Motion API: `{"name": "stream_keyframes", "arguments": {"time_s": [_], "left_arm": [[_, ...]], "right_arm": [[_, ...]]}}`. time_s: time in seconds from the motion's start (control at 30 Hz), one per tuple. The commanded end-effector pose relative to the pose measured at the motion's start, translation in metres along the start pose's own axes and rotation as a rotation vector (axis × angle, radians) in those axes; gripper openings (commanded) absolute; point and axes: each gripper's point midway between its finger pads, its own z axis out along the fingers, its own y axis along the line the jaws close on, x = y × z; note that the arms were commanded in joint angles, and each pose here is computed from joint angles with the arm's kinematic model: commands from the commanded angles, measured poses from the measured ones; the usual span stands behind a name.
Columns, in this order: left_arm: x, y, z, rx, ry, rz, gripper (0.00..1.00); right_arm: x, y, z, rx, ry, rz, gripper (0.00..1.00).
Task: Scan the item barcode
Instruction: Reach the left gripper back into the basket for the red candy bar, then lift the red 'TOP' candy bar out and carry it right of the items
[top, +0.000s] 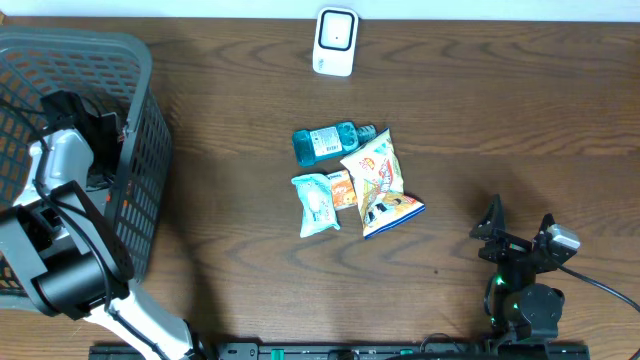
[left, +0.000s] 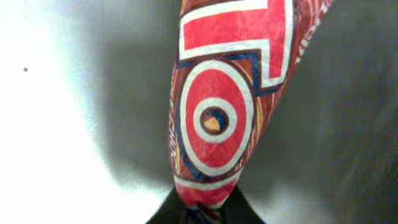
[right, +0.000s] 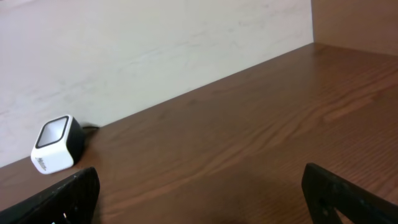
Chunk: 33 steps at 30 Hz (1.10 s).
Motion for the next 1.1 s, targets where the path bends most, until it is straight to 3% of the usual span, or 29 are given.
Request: {"name": "stream_keyframes", "arguments": {"time_s": [0.0, 0.13, 0.27, 0.37, 0.5, 0.6, 0.7, 0.8, 0.93, 1.07], "left_arm": [[0.041, 0.011, 0.022, -0.080, 0.156, -0.046, 0.07], [0.017, 0.039, -0.037, -0.252, 0.004, -0.191, 0.07], [-0.002, 0.049, -0.109, -0.299, -0.205, -0.280, 0.07], [-0.012, 0.050, -0.185, -0.297, -0.442, -0.393, 0.07], [-0.008, 0.027, -0.275, -0.170, -0.727, -0.502, 0.07], [-0.003, -0.025, -0.325, 0.091, -0.867, -0.412, 0.07], [0.014, -0.102, -0.362, 0.442, -0.898, -0.191, 0.07], [0.059, -0.191, -0.388, 0.797, -0.819, 0.137, 0.07], [0.091, -0.240, -0.371, 0.897, -0.678, 0.270, 0.07], [0.127, -0.301, -0.318, 0.900, -0.452, 0.418, 0.08]], "right_arm": [[0.000, -0.001, 0.000, 0.006, -0.001, 0.003, 0.99], [0.000, -0.001, 0.000, 0.006, -0.001, 0.003, 0.99], [0.000, -0.001, 0.000, 0.006, -0.001, 0.003, 0.99], [0.000, -0.001, 0.000, 0.006, -0.001, 0.003, 0.99], [0.000, -0.001, 0.000, 0.006, -0.001, 0.003, 0.99], [0.000, -0.001, 0.000, 0.006, -0.001, 0.003, 0.99], [0.000, -0.001, 0.000, 0.006, -0.001, 0.003, 0.99], [0.000, -0.001, 0.000, 0.006, -0.001, 0.003, 0.99], [0.000, -0.001, 0.000, 0.006, -0.001, 0.003, 0.99], [0.000, -0.001, 0.000, 0.006, -0.001, 0.003, 0.99]]}}
